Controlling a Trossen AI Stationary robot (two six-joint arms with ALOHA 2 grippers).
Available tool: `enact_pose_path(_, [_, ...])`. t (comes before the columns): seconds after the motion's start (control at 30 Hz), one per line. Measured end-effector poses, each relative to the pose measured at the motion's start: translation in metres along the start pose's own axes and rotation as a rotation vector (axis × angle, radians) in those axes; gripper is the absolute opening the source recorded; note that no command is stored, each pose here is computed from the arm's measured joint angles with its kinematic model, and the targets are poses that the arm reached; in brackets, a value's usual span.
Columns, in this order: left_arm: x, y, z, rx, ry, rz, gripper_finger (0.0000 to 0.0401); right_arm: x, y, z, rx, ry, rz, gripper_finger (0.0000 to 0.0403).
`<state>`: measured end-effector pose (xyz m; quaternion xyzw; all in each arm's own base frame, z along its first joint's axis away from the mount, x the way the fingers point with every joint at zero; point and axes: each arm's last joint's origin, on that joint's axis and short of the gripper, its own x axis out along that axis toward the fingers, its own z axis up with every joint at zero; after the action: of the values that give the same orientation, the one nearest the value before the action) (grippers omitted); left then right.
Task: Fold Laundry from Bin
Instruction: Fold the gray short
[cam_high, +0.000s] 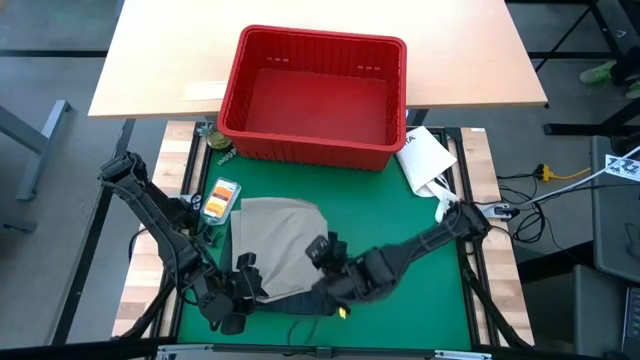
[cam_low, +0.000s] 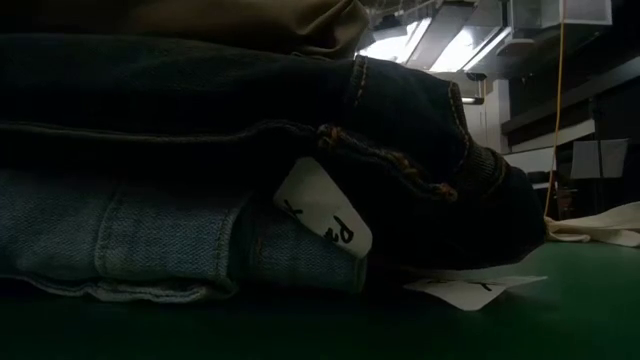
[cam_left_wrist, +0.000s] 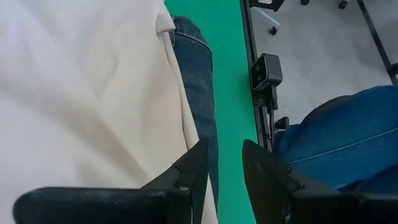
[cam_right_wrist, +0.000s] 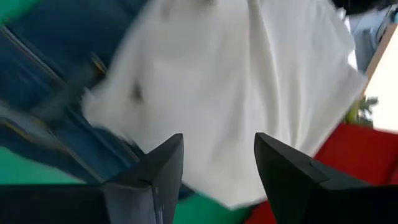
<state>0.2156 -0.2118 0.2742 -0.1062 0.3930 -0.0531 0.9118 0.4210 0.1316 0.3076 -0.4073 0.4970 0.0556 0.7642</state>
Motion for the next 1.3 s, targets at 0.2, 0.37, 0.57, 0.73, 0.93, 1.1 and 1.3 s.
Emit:
enact_pose_path(0.2, [0.0,0.002,-0.002,0.009,0.017,0.016,0.0094,-0.002,0.021,0.016,-0.021,-0.057,0.002,0.0198])
enact_pose_path(0.37, [0.0,0.005,-0.002,0.021,-0.007,0.073,0.0094,0.003,0.034,0.028,-0.001,-0.089,-0.006,0.0198])
enact_pose_path(0.57, [0.0,0.008,-0.001,0.028,-0.066,0.151,0.0094,0.014,0.035,0.037,0.034,-0.117,-0.065,0.0198])
enact_pose_path(0.73, [0.0,0.009,-0.003,0.038,-0.052,0.164,0.0094,0.019,0.041,0.037,0.041,-0.147,0.033,0.0198])
enact_pose_path(0.93, [0.0,0.011,-0.005,0.051,-0.035,0.185,0.0094,0.043,0.061,0.031,0.077,-0.108,0.124,0.0198])
enact_pose_path(1.1, [0.0,0.012,-0.006,0.059,-0.022,0.196,0.0094,0.052,0.069,0.025,0.079,-0.079,0.167,0.0198])
enact_pose_path(1.3, [-0.001,0.014,-0.008,0.064,-0.004,0.212,0.0094,0.052,0.07,0.025,0.09,-0.071,0.174,0.0198])
